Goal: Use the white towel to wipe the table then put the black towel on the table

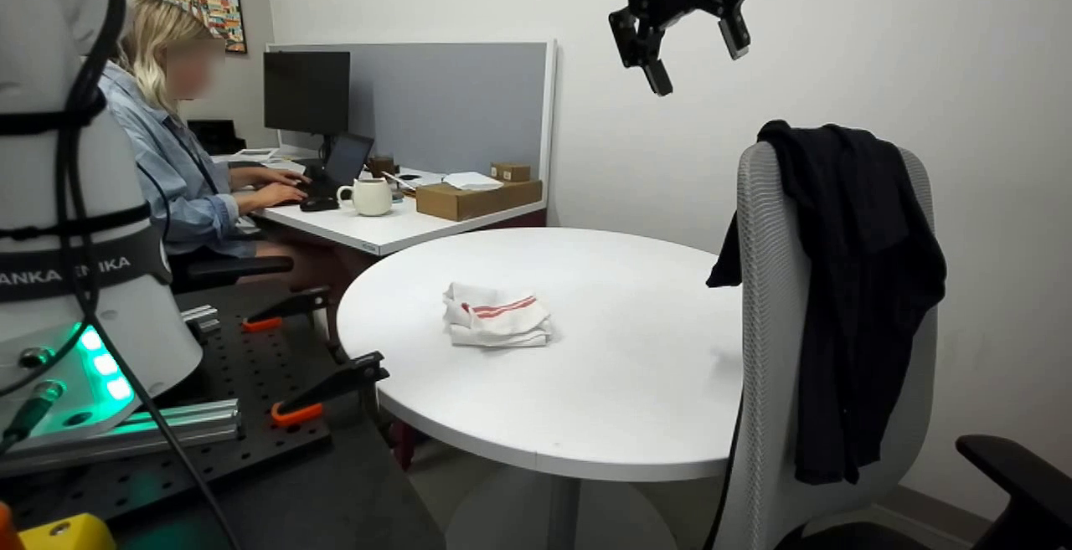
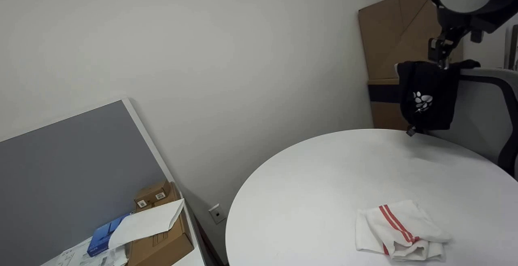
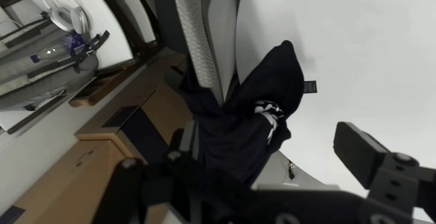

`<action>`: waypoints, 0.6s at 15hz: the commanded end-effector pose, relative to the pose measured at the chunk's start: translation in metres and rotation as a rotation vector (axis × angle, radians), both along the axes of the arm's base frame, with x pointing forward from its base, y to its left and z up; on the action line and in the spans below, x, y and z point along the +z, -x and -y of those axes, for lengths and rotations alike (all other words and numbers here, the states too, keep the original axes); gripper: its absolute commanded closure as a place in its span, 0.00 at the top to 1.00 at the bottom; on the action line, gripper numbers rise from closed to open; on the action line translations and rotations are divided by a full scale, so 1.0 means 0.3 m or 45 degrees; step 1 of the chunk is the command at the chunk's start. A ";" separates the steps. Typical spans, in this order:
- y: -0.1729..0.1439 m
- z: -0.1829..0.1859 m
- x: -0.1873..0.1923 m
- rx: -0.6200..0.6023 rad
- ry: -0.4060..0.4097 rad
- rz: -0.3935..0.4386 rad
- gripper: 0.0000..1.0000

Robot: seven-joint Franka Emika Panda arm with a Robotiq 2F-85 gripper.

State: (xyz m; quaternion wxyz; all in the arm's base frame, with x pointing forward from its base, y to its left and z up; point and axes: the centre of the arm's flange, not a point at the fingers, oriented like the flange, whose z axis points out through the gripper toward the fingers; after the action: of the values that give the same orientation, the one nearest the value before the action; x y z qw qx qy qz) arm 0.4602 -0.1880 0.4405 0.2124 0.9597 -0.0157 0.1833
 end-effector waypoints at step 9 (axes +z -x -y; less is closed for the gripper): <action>-0.051 0.296 -0.110 -0.124 -0.013 0.060 1.00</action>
State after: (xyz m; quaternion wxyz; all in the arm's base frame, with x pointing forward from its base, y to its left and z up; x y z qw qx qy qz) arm 0.4573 -0.2618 0.4164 0.2134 0.9562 -0.0688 0.1881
